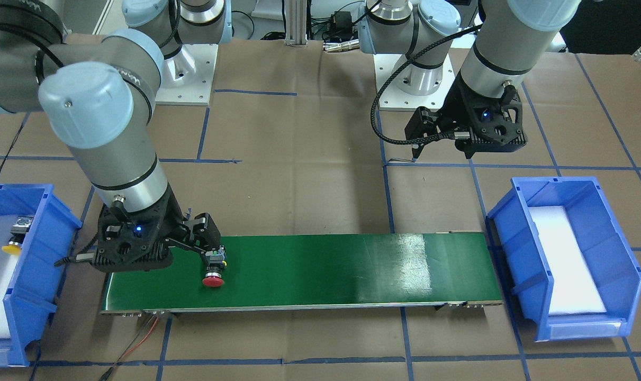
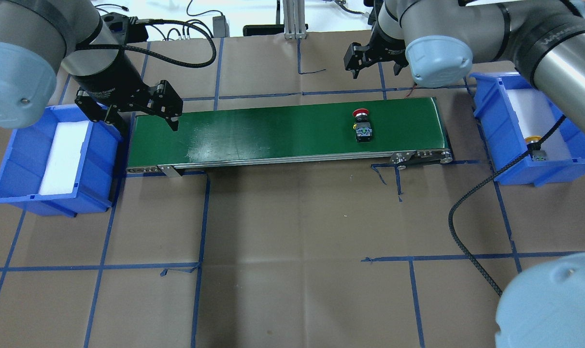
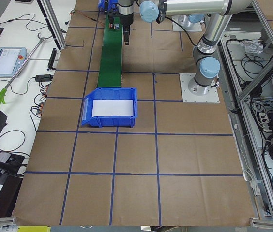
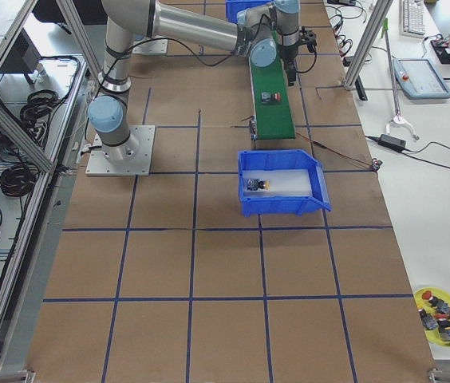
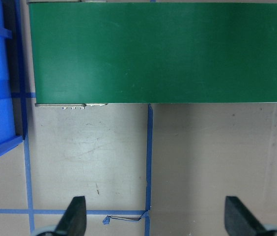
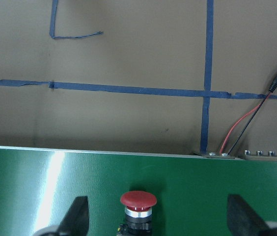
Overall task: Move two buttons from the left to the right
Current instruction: 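Move the right gripper back over the conveyor toward the red button, then lower the right gripper and grasp the red-capped button on the conveyor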
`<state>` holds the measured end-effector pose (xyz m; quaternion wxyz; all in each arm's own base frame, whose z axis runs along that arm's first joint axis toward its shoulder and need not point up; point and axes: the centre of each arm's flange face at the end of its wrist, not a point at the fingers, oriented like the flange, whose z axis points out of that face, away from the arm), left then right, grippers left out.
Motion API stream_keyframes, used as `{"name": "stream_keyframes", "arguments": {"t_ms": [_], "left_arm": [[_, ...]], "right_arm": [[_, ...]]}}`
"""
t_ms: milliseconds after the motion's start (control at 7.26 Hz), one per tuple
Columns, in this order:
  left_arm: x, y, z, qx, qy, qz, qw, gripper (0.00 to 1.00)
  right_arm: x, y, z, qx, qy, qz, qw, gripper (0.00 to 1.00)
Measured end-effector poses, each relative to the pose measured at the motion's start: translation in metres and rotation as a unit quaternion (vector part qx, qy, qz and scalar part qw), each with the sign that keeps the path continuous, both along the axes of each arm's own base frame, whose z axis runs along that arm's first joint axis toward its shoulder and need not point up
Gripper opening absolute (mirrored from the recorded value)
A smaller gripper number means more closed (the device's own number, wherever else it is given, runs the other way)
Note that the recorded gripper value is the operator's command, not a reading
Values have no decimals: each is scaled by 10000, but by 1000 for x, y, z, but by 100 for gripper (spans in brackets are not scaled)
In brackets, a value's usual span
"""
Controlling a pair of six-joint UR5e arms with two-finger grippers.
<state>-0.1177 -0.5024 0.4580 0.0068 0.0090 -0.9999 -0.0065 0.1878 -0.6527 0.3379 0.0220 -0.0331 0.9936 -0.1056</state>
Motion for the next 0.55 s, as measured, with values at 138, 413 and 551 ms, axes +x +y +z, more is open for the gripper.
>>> {"name": "stream_keyframes", "arguments": {"t_ms": [138,413,551], "left_arm": [[0,0,0,0,0,0,10000,100],[0,0,0,0,0,0,10000,100],[0,0,0,0,0,0,10000,100]], "right_arm": [[-6,-6,-20,119,12,-46,9999,99],[-18,-5,-52,385,29,-135,9992,97],[-24,-3,-61,474,32,-187,9987,98]]}}
